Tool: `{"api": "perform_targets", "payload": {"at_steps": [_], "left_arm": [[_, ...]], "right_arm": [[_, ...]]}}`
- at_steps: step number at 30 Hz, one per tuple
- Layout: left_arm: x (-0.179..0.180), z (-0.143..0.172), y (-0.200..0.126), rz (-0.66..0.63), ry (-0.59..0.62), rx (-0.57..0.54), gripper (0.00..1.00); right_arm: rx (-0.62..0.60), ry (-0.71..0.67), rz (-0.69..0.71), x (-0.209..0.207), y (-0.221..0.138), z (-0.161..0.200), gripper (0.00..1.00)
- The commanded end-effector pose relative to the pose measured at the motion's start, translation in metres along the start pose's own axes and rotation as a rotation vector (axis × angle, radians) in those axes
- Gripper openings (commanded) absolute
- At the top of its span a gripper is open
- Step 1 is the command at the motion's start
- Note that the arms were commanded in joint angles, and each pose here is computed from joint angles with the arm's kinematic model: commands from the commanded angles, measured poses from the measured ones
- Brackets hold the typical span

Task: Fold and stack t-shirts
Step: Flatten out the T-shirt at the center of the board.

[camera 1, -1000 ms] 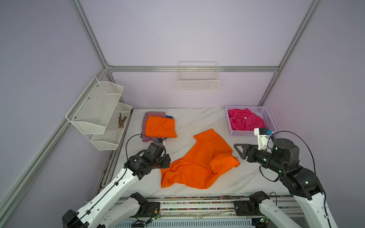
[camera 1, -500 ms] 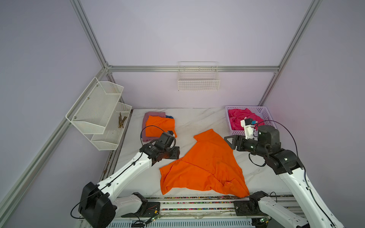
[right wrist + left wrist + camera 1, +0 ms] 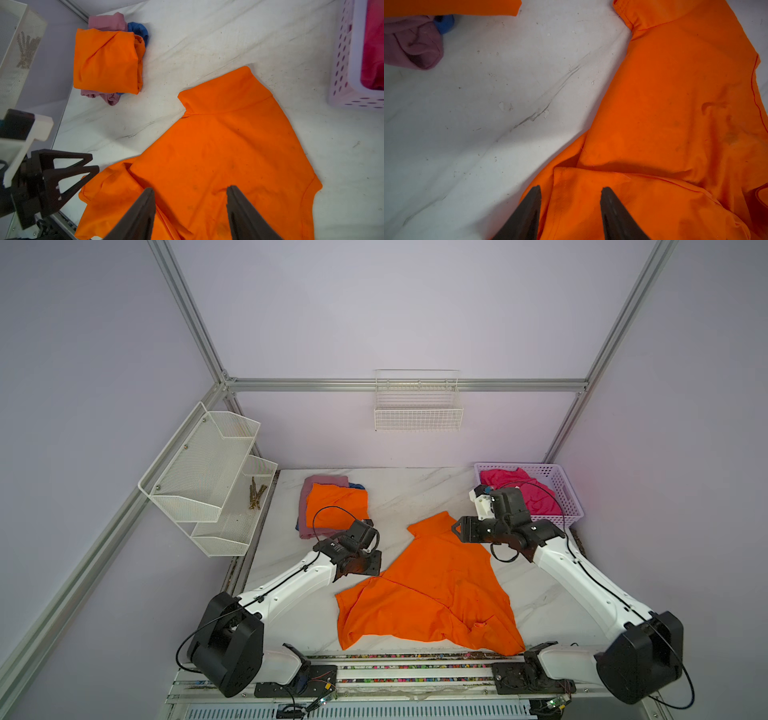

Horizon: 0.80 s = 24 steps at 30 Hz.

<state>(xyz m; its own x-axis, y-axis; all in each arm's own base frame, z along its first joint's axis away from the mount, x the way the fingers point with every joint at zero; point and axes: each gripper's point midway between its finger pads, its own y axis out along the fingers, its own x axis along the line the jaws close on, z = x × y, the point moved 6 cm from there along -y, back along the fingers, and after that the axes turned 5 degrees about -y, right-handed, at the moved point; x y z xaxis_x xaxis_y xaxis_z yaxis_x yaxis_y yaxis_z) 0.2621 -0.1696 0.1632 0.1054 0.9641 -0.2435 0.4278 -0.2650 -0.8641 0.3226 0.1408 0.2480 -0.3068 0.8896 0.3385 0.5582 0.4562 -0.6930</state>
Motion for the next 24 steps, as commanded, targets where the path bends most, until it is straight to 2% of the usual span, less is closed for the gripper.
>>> {"api": "perform_targets", "payload": {"at_steps": [1, 3, 8, 12, 19, 24], "left_arm": [[-0.010, -0.007, -0.005, 0.062, -0.008, -0.036, 0.50], [-0.010, -0.007, -0.003, 0.060, -0.006, -0.029, 0.50], [-0.013, -0.009, -0.002, 0.064, 0.001, -0.023, 0.50], [-0.008, -0.005, 0.000, 0.025, 0.014, -0.001, 0.50], [-0.010, 0.000, 0.017, 0.017, 0.041, 0.077, 0.50], [-0.019, -0.002, 0.026, 0.060, 0.068, 0.118, 0.47]], "right_arm": [[-0.031, -0.066, -0.020, 0.004, 0.027, -0.033, 0.60], [0.032, -0.072, -0.009, -0.002, 0.056, -0.038, 0.62], [0.071, -0.102, 0.045, -0.012, 0.092, -0.056, 0.62], [0.135, -0.095, 0.055, -0.020, 0.119, -0.055, 0.60], [0.183, -0.090, 0.033, -0.022, 0.137, -0.045, 0.60], [0.248, -0.084, 0.031, -0.024, 0.149, -0.031, 0.51]]}}
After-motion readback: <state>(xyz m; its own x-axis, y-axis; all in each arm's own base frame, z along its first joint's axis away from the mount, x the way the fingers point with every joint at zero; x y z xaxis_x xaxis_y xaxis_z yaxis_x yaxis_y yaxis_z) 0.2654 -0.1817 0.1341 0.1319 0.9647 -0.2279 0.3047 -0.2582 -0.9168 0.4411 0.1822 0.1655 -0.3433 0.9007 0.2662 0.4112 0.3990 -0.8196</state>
